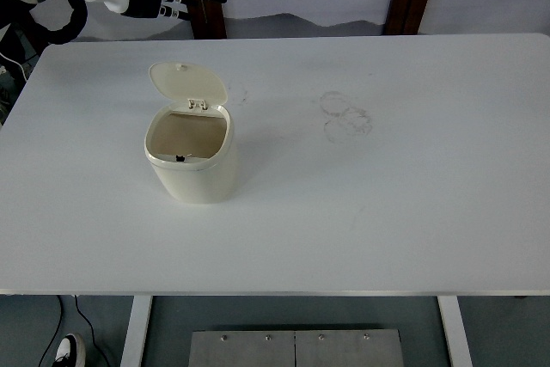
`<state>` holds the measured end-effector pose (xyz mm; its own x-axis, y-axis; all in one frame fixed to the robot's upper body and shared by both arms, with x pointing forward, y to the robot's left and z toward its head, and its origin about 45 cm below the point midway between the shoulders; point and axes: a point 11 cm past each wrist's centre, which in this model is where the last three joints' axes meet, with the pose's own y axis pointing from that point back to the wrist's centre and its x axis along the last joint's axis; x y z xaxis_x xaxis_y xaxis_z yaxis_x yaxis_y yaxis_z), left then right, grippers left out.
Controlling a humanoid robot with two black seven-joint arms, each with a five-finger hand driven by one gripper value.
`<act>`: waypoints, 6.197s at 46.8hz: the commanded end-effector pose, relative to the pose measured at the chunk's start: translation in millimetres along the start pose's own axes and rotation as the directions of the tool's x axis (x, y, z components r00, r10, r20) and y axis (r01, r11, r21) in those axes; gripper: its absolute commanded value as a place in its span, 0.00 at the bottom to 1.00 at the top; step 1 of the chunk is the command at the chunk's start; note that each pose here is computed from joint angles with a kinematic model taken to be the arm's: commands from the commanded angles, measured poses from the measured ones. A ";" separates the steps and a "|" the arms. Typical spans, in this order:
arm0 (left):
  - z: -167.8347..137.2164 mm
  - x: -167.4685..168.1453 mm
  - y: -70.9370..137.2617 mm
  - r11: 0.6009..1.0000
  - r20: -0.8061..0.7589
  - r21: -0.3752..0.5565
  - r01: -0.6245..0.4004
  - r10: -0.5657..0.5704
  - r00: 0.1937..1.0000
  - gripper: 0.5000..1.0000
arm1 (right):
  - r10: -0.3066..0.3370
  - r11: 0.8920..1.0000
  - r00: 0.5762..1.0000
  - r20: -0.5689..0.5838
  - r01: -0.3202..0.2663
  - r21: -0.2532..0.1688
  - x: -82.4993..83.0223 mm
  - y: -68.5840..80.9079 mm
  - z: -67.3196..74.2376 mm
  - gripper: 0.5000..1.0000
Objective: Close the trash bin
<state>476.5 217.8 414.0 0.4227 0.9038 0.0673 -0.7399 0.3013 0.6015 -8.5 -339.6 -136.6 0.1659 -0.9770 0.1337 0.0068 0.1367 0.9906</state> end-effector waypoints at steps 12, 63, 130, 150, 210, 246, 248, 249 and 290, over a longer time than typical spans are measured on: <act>-0.3 -12.5 2.4 0.997 0.056 0.074 0.021 -0.025 0.998 1.00 | 0.001 1.000 1.000 0.000 -0.001 0.000 0.3 0.0 0.1 0.99; 42.2 -46.5 45.3 0.984 0.605 0.151 0.091 -0.165 0.779 1.00 | 0.001 1.000 1.000 0.000 -0.001 0.001 0.4 0.0 -0.8 0.99; -9.1 -46.2 25.2 0.955 0.521 0.283 0.088 -0.231 0.822 1.00 | 0.002 1.000 1.000 -0.001 -0.002 0.004 0.7 0.1 -2.6 0.99; -18.7 -54.6 28.9 0.944 0.495 0.306 0.123 -0.268 0.827 1.00 | 0.000 1.000 1.000 -0.001 0.000 0.005 0.2 0.1 -2.8 0.99; -74.8 -61.1 15.0 0.900 0.383 0.417 0.125 -0.299 0.874 1.00 | 0.000 1.000 1.000 -0.001 0.000 0.005 0.2 0.1 -2.8 0.99; -78.4 -60.5 13.3 0.898 0.375 0.422 0.127 -0.301 0.877 1.00 | 0.000 1.000 1.000 -0.001 0.000 0.005 0.2 0.1 -2.8 0.99; -79.1 -60.9 12.9 0.897 0.375 0.424 0.128 -0.302 0.876 1.00 | 0.000 1.000 1.000 -0.001 0.000 0.005 0.2 0.1 -2.8 0.99; -79.1 -61.0 12.9 0.897 0.375 0.424 0.128 -0.302 0.876 1.00 | 0.002 1.000 1.000 -0.001 -0.002 0.004 0.7 0.1 -2.6 0.99; -88.9 -58.0 9.0 0.891 0.356 0.438 0.122 -0.297 0.886 1.00 | 0.002 1.000 1.000 -0.001 -0.002 0.006 0.9 0.1 -3.5 0.99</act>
<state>398.8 194.1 344.3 0.7811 0.6022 0.1649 -0.3778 0.2457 0.8927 -5.7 -339.5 -136.6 0.1664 -0.9769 0.1344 0.0019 0.1366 0.9906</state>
